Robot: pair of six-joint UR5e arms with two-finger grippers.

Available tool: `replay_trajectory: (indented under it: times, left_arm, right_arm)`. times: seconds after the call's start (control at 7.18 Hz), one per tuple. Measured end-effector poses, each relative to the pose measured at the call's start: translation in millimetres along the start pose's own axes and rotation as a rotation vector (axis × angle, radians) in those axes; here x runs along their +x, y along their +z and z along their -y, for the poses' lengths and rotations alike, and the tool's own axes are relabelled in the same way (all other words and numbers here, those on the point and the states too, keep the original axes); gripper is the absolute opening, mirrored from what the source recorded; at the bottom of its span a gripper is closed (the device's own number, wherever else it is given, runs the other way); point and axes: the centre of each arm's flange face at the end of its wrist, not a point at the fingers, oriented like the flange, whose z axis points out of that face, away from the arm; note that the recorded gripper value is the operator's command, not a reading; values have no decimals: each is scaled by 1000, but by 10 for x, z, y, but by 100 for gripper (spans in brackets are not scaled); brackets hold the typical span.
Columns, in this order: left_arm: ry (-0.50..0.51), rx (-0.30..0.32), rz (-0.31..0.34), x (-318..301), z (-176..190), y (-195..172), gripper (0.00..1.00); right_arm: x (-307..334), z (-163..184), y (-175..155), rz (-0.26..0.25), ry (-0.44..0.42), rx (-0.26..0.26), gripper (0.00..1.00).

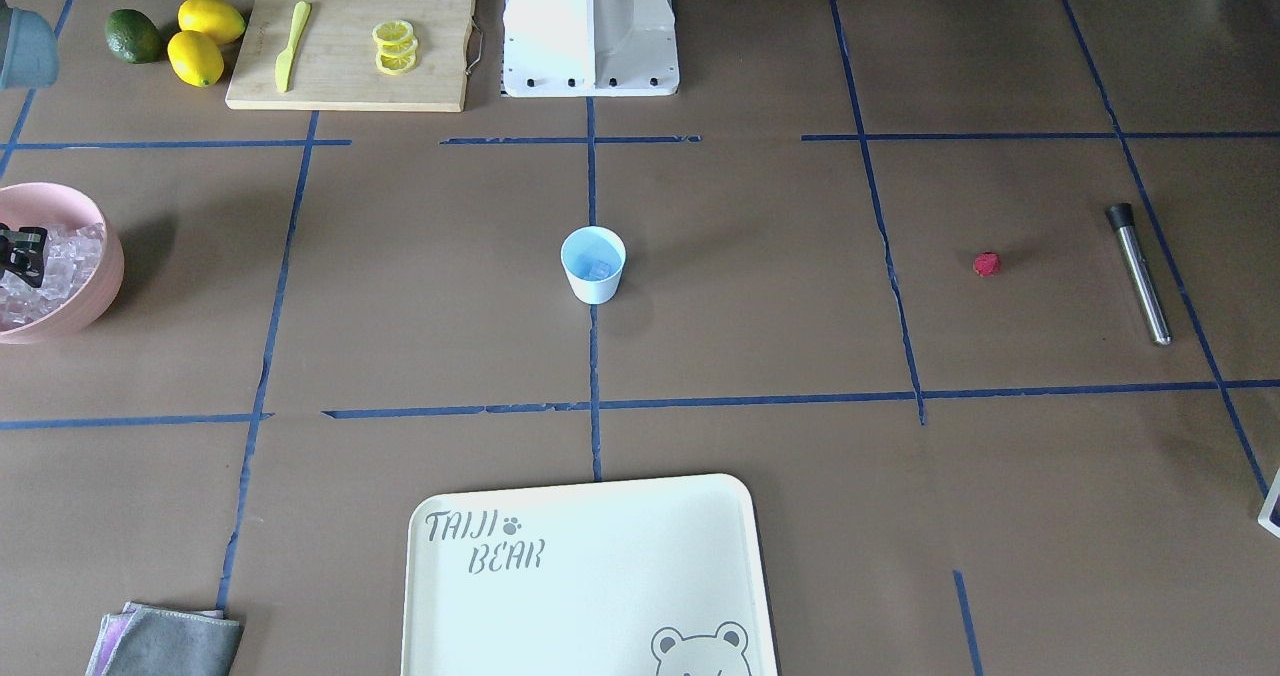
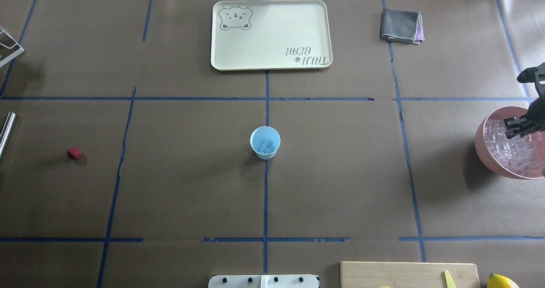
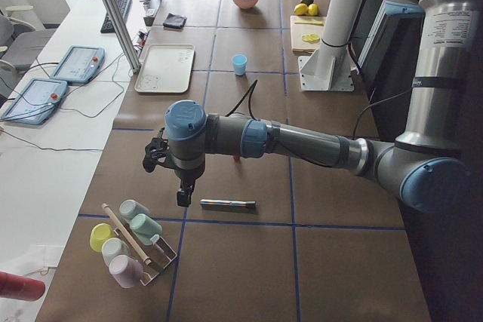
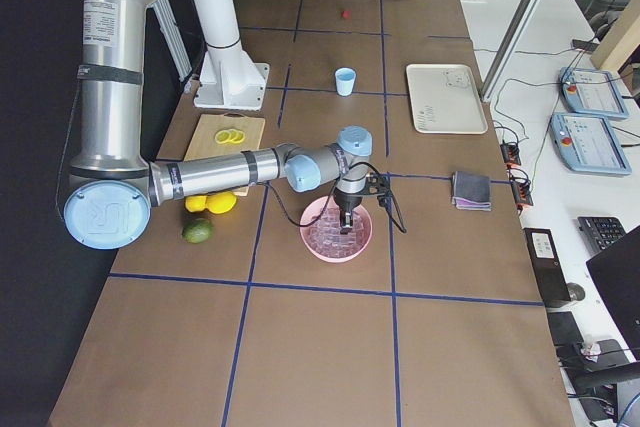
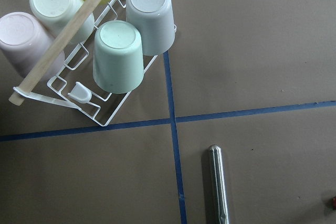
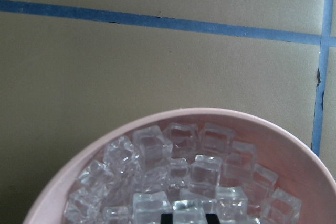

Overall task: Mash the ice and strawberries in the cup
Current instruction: 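Grasp a third ice cube from the pink bowl with the right gripper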

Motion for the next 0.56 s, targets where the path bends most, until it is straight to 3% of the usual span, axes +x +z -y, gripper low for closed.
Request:
replay_trajectory:
  times: [0.28,0.56]
  left_arm:
    - [0,1,-4,10,1,-6,100]
    - [1,3,-6,20,3,-13,100]
  right_arm:
    - [-18,-17,-90,7,-23,11,0]
    - [-144,-121,-643,36,-5,28,0]
